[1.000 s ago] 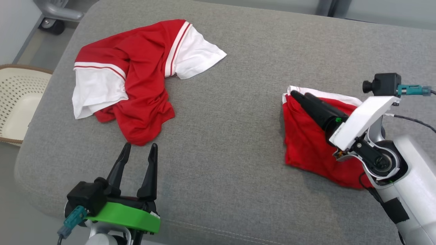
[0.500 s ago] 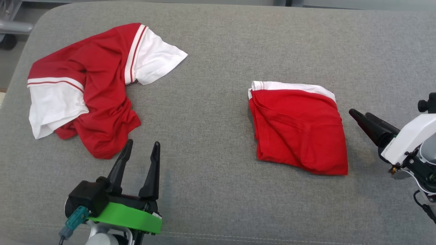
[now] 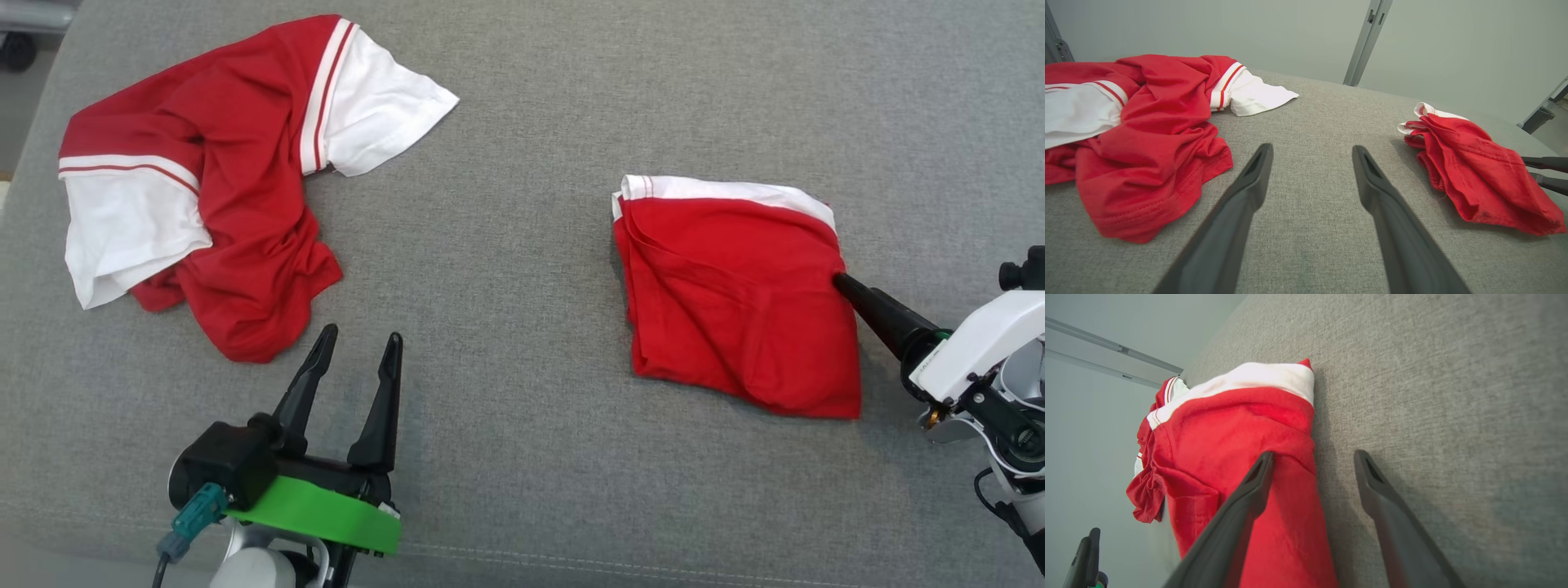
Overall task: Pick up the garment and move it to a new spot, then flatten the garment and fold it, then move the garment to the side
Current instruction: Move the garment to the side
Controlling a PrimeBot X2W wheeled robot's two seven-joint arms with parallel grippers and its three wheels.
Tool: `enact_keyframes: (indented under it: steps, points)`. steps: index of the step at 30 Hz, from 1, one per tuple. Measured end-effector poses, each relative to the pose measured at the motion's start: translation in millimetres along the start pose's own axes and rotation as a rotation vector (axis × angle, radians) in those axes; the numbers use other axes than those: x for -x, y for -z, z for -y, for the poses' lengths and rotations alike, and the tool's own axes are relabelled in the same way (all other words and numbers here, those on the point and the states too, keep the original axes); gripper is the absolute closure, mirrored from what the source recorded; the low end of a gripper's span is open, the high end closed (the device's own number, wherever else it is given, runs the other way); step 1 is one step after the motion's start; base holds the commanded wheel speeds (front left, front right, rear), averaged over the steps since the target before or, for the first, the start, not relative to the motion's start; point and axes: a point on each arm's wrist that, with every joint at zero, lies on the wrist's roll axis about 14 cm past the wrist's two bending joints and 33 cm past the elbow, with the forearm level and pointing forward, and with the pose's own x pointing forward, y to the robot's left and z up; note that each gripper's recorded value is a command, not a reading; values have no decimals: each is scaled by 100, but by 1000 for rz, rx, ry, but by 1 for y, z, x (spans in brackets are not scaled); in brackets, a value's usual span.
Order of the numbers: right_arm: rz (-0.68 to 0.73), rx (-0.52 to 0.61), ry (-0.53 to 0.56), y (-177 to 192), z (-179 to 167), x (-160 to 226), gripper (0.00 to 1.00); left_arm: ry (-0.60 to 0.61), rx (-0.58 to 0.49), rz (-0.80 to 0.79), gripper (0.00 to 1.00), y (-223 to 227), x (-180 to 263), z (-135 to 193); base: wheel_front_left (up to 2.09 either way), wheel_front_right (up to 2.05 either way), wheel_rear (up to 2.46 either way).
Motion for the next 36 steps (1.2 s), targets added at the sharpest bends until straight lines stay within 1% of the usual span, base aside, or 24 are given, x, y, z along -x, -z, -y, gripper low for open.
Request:
enact_keyframes:
  steps: [6,11,12,13,18,25,26,32,36]
  points:
    - [-37,5,-28,8,-6,-11,0,-24,-5,8,0,-3,2,-7,0,0,0]
    - [-54,-23,-56,13,-16,-22,0,-44,-7,1,0,-1,7,-12,0,0,0]
    - [-56,-17,-68,13,-20,-24,55,-48,-7,2,0,-2,7,-13,0,0,0]
    - [-55,-10,-82,11,-24,-26,100,-49,-7,3,0,-2,8,-13,0,0,0]
    - [-70,52,-125,4,-37,-28,100,-59,-9,28,0,-10,9,-16,0,0,0]
    - [-86,188,-162,-11,-54,-20,100,-75,2,53,0,-17,14,-17,0,0,0]
    - [-86,188,-162,-11,-54,-20,100,-75,2,53,0,-17,14,-17,0,0,0]
    - [-74,306,-219,-30,-81,-8,100,-71,10,77,0,-25,16,-15,0,0,0]
    - [-66,343,-219,-40,-85,1,100,-59,14,80,0,-25,15,-11,0,0,0]
